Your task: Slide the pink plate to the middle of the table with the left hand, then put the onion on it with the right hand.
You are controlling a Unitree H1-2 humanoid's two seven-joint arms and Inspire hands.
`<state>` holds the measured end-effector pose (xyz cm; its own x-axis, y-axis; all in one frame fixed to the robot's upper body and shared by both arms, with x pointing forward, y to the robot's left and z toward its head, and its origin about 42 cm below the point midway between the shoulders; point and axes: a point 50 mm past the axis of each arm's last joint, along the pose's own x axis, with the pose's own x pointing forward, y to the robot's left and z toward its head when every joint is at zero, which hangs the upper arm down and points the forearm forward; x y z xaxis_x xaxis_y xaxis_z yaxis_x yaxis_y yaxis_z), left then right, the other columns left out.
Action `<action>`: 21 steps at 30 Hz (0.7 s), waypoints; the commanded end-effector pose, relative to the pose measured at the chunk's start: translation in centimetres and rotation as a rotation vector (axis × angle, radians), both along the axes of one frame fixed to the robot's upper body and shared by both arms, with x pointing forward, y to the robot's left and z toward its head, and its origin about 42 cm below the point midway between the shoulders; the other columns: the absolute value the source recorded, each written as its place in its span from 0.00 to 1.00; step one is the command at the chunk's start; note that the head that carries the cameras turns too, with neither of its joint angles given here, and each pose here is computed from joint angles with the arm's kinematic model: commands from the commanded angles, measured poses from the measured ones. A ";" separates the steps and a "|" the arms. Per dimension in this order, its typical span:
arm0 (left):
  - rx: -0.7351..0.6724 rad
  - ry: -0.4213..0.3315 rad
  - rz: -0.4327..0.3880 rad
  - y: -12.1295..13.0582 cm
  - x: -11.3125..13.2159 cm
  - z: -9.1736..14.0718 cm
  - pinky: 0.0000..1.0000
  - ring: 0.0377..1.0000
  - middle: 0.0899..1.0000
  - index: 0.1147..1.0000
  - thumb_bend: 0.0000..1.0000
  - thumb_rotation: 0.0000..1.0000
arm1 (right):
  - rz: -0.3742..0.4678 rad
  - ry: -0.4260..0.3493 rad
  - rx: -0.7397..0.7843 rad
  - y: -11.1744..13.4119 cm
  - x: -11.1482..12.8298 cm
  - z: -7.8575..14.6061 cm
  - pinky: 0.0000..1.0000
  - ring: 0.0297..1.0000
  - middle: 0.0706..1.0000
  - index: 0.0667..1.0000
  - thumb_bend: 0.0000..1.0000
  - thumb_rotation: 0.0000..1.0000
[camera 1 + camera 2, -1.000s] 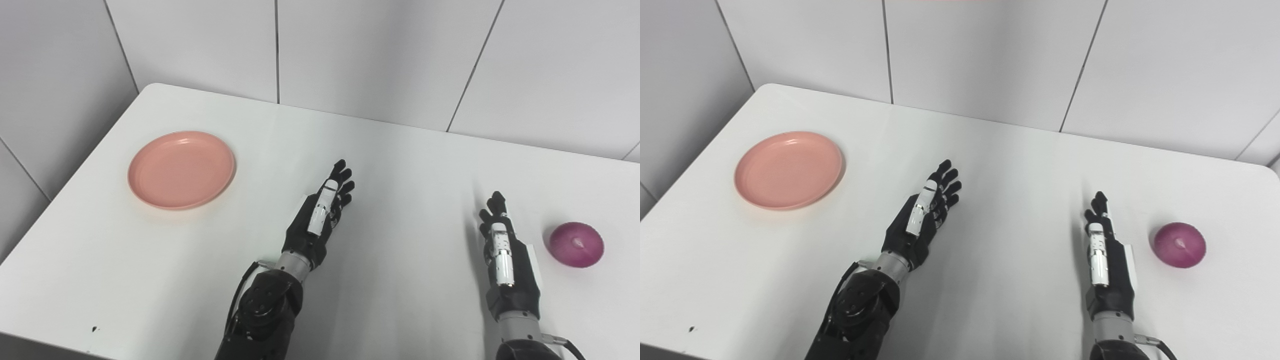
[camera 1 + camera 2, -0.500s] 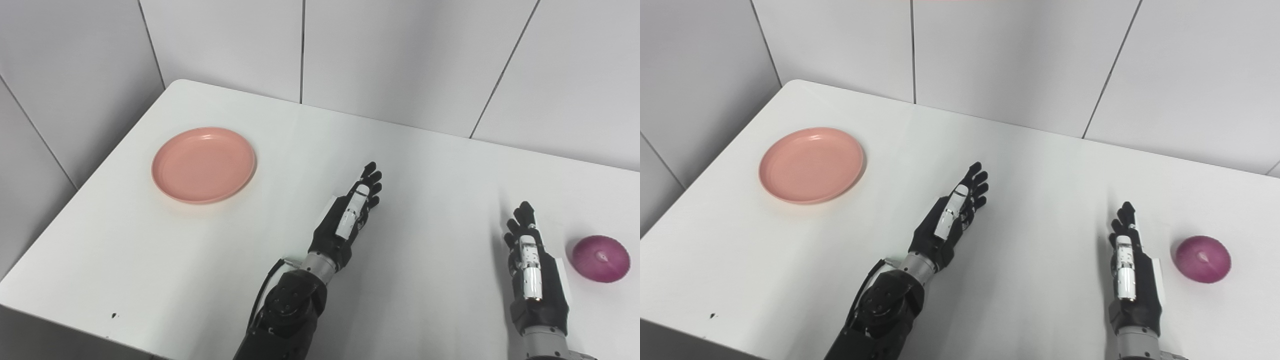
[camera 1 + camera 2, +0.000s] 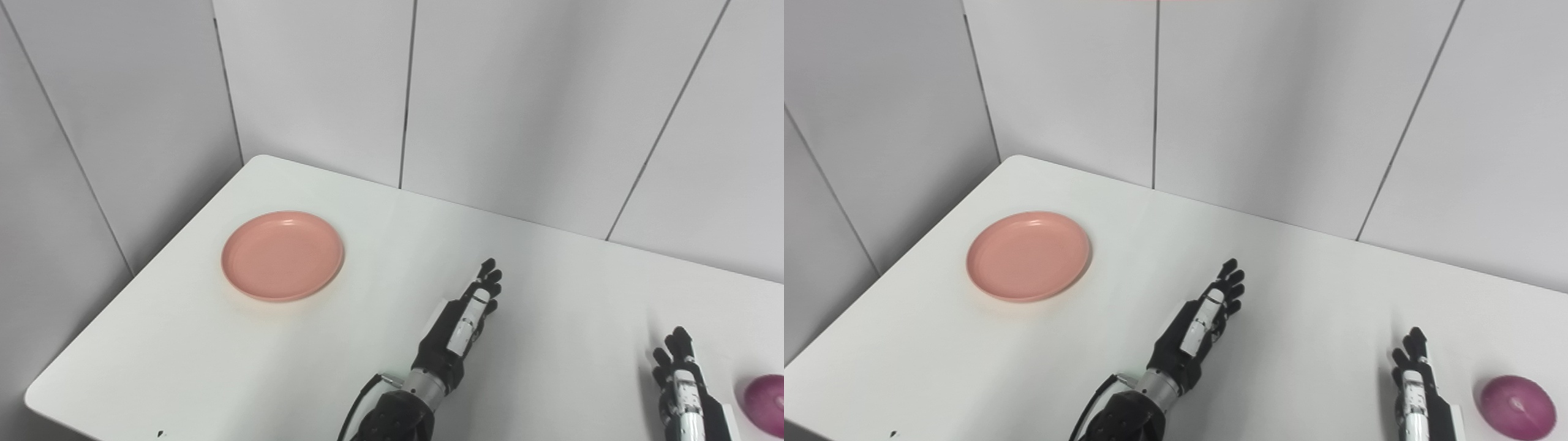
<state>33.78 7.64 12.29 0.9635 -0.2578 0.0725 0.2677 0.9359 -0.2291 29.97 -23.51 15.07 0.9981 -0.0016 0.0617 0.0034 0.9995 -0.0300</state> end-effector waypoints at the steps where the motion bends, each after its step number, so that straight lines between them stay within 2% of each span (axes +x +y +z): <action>1: -0.049 0.050 -0.010 -2.6 -0.6 -0.6 0.99 1.00 1.00 0.99 0.43 1.00 | 0.007 -0.093 0.000 -0.1 0.4 1.5 0.96 0.95 0.98 0.98 0.24 1.00; 8: -0.037 0.047 -0.006 -2.9 -0.4 -0.9 1.00 1.00 1.00 0.99 0.44 1.00 | 0.003 -0.090 0.003 -0.1 0.3 1.3 0.89 0.92 0.95 0.94 0.25 0.98; 11: -0.040 0.048 -0.004 -3.1 -0.5 -0.9 1.00 1.00 1.00 0.99 0.44 1.00 | 0.002 -0.085 0.004 -0.1 0.4 1.4 0.83 0.90 0.93 0.92 0.26 0.95; 15: -0.042 0.050 -0.005 -3.2 -0.4 -0.9 1.00 1.00 1.00 1.00 0.43 1.00 | 0.006 -0.089 0.009 -0.1 0.4 1.3 0.81 0.89 0.93 0.91 0.32 0.92; 18: -0.038 0.047 -0.004 -3.1 -0.4 -0.9 1.00 1.00 1.00 0.99 0.44 1.00 | 0.009 -0.092 0.002 -0.2 0.4 1.2 0.74 0.87 0.91 0.89 0.36 0.89; 21: -0.035 0.040 -0.002 -3.0 -0.4 -0.8 1.00 1.00 1.00 1.00 0.44 1.00 | 0.005 -0.083 0.004 -0.2 0.4 1.3 0.70 0.86 0.90 0.88 0.44 0.89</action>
<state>34.30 6.94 12.34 0.9633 -0.2553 0.0825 0.2673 0.9398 -0.2128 30.00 -23.69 14.73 0.9987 -0.0020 0.0512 0.0032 0.9997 -0.0239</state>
